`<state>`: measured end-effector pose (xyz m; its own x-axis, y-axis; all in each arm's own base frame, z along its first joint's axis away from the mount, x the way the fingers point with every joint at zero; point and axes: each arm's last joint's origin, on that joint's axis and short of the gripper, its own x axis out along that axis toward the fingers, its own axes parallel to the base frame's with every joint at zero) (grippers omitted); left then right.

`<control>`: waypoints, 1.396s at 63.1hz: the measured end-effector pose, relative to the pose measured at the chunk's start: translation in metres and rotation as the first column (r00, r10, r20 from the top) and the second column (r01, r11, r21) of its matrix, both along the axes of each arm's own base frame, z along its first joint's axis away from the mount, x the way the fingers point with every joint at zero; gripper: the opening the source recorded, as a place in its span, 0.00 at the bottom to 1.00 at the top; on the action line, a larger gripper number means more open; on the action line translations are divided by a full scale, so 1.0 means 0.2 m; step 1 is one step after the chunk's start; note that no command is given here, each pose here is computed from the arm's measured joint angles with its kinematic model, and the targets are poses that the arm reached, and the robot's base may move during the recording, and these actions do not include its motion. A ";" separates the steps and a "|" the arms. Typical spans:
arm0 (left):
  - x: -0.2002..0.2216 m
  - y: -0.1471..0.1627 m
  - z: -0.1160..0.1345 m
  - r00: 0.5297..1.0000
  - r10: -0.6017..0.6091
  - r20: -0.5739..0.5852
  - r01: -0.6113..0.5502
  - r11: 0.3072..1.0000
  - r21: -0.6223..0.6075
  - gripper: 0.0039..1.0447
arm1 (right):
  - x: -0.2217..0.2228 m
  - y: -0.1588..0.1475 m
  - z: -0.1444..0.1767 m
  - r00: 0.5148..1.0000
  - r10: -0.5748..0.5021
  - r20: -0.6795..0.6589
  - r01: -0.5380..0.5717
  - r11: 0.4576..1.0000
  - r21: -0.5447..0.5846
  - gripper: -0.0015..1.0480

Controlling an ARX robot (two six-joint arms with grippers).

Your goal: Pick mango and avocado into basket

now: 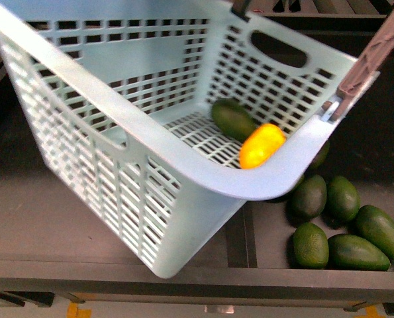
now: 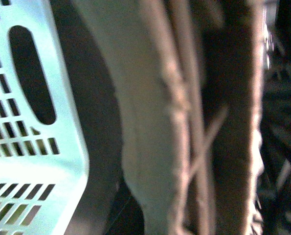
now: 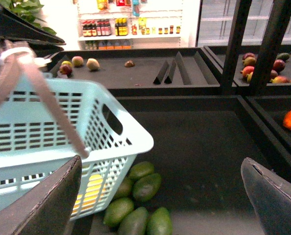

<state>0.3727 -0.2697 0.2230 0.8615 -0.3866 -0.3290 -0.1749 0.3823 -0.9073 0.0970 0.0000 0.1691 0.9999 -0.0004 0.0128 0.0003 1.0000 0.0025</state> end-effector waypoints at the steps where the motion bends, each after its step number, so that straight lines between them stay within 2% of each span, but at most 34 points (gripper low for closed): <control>1: 0.02 0.01 0.00 0.999 0.043 0.009 -0.043 0.999 0.011 0.04 | 0.00 0.00 0.00 1.000 0.000 0.000 0.000 1.000 0.000 0.92; 4: 0.07 0.06 -0.02 0.994 0.109 0.023 -0.110 0.993 0.033 0.04 | 0.00 0.00 0.00 1.000 0.000 0.000 0.000 1.000 0.000 0.92; 9: 0.15 0.13 -0.04 0.988 0.150 0.021 -0.151 0.988 0.039 0.04 | 0.00 0.00 0.00 1.000 -0.001 0.000 0.001 1.000 0.000 0.92; 24: 0.42 0.26 -0.14 0.959 0.281 0.018 -0.279 0.957 -0.083 0.04 | 0.00 0.00 0.00 1.000 0.000 0.001 0.000 1.000 0.000 0.92; 42: 0.71 0.30 -0.26 0.937 0.348 0.041 -0.330 0.916 -0.230 0.04 | 0.00 0.00 0.00 1.000 0.000 0.001 0.000 1.000 0.000 0.92; 53: 0.90 0.41 -0.39 0.919 0.387 0.076 -0.356 0.897 -0.263 0.04 | 0.00 0.00 0.00 1.000 0.000 0.001 0.000 1.000 0.000 0.92; 65: 0.92 0.51 -0.50 0.921 0.380 0.089 -0.344 0.898 -0.273 0.04 | 0.00 0.00 0.00 1.000 0.000 0.000 0.000 1.000 0.000 0.92; 75: 0.81 0.53 -0.56 0.949 0.310 0.052 -0.294 0.934 -0.202 0.04 | 0.00 0.00 0.00 1.000 0.000 0.001 0.000 1.000 0.000 0.92; 88: 0.68 0.57 -0.61 0.952 0.307 -0.002 -0.303 0.937 -0.171 0.04 | 0.00 0.00 0.00 1.000 0.000 0.001 0.000 1.000 0.000 0.92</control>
